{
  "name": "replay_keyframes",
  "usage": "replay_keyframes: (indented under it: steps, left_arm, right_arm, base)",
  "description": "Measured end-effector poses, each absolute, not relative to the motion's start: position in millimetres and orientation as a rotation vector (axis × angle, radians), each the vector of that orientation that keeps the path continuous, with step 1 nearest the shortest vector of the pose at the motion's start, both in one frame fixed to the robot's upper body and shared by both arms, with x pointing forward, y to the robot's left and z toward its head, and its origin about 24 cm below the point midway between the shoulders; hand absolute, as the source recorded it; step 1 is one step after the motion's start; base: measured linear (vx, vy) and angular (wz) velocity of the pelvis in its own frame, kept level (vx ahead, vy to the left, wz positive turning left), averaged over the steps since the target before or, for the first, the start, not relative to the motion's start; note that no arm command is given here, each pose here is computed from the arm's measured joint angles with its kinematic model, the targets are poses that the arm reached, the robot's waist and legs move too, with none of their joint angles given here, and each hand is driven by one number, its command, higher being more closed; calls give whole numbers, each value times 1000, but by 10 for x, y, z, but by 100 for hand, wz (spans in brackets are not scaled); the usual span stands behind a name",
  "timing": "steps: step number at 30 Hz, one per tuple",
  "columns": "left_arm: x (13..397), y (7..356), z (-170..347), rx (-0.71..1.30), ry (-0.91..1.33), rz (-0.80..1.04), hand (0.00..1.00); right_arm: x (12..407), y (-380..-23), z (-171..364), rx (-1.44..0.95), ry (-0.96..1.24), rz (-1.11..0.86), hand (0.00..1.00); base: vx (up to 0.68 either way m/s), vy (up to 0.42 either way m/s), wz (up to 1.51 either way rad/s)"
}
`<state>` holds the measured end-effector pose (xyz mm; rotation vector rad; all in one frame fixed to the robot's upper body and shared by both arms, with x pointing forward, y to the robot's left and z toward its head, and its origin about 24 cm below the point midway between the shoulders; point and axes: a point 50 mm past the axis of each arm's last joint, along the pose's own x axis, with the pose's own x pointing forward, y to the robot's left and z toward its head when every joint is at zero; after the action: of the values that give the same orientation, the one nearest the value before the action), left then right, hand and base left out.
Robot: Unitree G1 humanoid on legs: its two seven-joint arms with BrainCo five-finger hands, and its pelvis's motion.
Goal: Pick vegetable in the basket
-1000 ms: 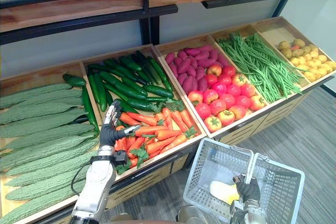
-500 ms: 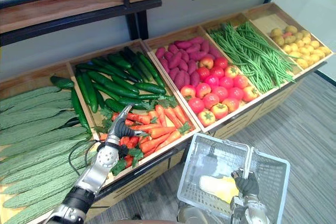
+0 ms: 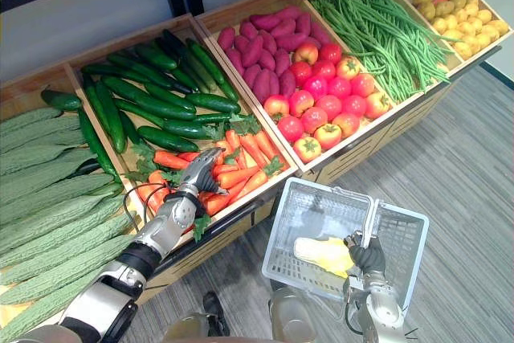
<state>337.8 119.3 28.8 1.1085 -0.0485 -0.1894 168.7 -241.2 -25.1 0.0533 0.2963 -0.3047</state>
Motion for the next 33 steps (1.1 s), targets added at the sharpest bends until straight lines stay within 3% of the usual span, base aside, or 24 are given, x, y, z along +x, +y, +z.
replay_keyframes:
  steps: [1,25,33]
  left_arm:
    - [3377,1189,275,1126,-46,-191,100]
    - [3371,1335,317,1069,-13,-98,100]
    - [3144,1571,716,910,-206,172,100]
  right_arm:
    - [1697,-2412,-243,53,292,-303,100]
    - [1719,-2419,-76,49,206,-325,100]
    - [1667,-2405,-112,66,219,-342,100]
  base:
    - [24,5,-7]
    - [6,1,0]
    - [-7,-2,3]
